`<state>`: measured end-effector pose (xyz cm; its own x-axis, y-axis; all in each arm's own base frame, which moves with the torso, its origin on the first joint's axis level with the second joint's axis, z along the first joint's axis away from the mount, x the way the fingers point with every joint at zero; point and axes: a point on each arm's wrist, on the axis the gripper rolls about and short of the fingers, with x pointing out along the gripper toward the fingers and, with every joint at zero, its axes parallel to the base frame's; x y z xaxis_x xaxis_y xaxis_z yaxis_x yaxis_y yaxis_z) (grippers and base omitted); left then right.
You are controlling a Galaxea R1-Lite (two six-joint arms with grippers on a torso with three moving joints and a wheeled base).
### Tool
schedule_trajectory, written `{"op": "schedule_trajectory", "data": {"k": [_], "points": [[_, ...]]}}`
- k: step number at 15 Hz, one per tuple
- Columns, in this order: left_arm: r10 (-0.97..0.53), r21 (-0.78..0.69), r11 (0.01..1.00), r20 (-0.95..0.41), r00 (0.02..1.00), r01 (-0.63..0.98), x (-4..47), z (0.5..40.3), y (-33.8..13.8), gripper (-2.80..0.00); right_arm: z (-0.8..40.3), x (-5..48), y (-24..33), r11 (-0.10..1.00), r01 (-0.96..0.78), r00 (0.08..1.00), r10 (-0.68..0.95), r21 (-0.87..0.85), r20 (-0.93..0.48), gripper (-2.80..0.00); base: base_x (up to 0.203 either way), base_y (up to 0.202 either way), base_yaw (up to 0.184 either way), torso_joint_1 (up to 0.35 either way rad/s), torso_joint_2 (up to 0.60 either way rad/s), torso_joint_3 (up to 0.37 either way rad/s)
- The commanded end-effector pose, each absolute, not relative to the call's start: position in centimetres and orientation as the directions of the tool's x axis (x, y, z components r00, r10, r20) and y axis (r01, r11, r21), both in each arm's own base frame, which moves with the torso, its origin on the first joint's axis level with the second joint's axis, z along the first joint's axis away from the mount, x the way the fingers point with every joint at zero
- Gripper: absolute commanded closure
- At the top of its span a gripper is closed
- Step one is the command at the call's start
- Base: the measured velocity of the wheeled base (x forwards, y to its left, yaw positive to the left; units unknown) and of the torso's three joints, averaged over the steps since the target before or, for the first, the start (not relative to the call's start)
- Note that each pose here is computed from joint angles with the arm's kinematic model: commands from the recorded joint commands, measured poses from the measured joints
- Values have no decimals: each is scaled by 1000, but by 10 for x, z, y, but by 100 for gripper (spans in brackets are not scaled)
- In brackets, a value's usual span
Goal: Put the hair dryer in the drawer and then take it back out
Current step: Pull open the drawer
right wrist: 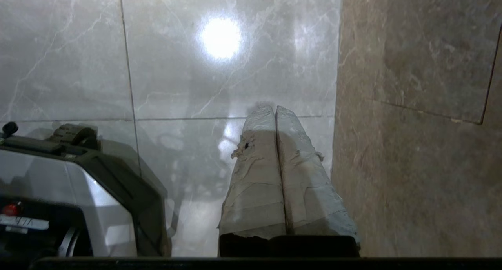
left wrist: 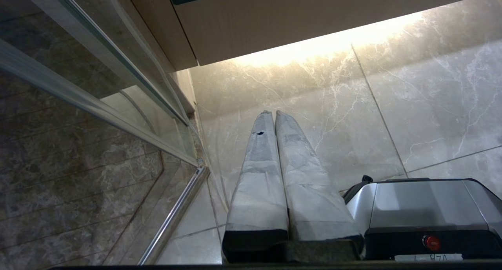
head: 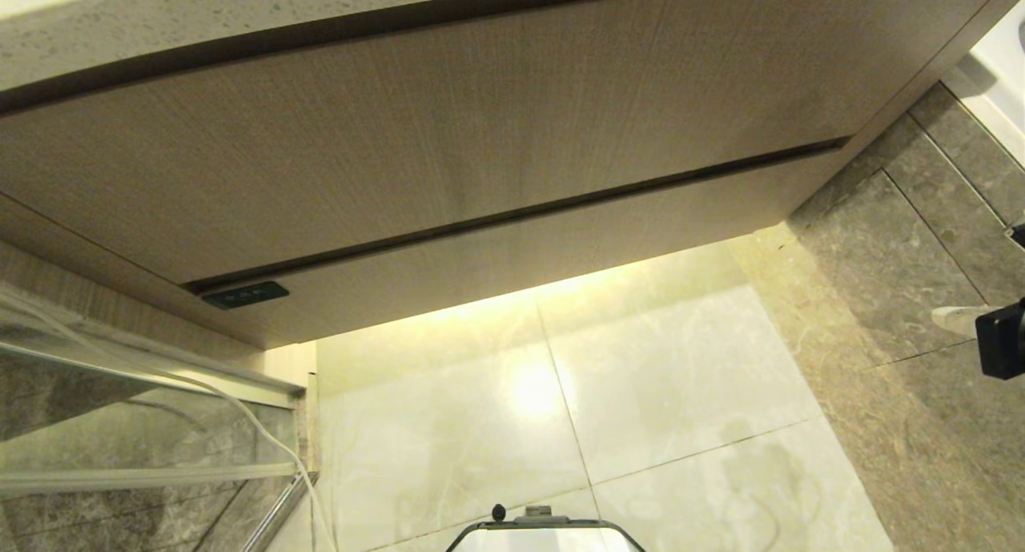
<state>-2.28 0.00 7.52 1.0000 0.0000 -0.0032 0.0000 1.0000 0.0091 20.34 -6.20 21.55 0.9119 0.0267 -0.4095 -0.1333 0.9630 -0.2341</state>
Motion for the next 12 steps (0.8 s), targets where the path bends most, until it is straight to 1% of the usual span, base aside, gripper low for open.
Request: {"op": "schedule_trajectory", "data": {"k": [1, 4, 6, 8, 12], "points": [[0, 9, 1000, -3, 1000, 0, -23, 75, 0, 0, 222, 189, -57, 962, -127, 914, 19, -241, -406, 0, 0, 0, 0, 0, 0, 0], [0, 9, 1000, -3, 1000, 0, -23, 75, 0, 0, 219, 160, -46, 977, -137, 862, 36, -164, -505, 0, 0, 0, 0, 0, 0, 0], [0, 9, 1000, -3, 1000, 0, -23, 75, 0, 0, 220, 152, -43, 988, -104, 858, 30, -116, -513, 0, 0, 0, 0, 0, 0, 0], [0, 9, 1000, -3, 1000, 0, -23, 75, 0, 0, 221, 142, -40, 991, -63, 855, -7, -118, -519, 0, 0, 0, 0, 0, 0, 0], [0, 9, 1000, -3, 1000, 0, -23, 75, 0, 0, 220, 137, -36, 994, -35, 857, -21, -100, -515, 0, 0, 0, 0, 0, 0, 0]]}}
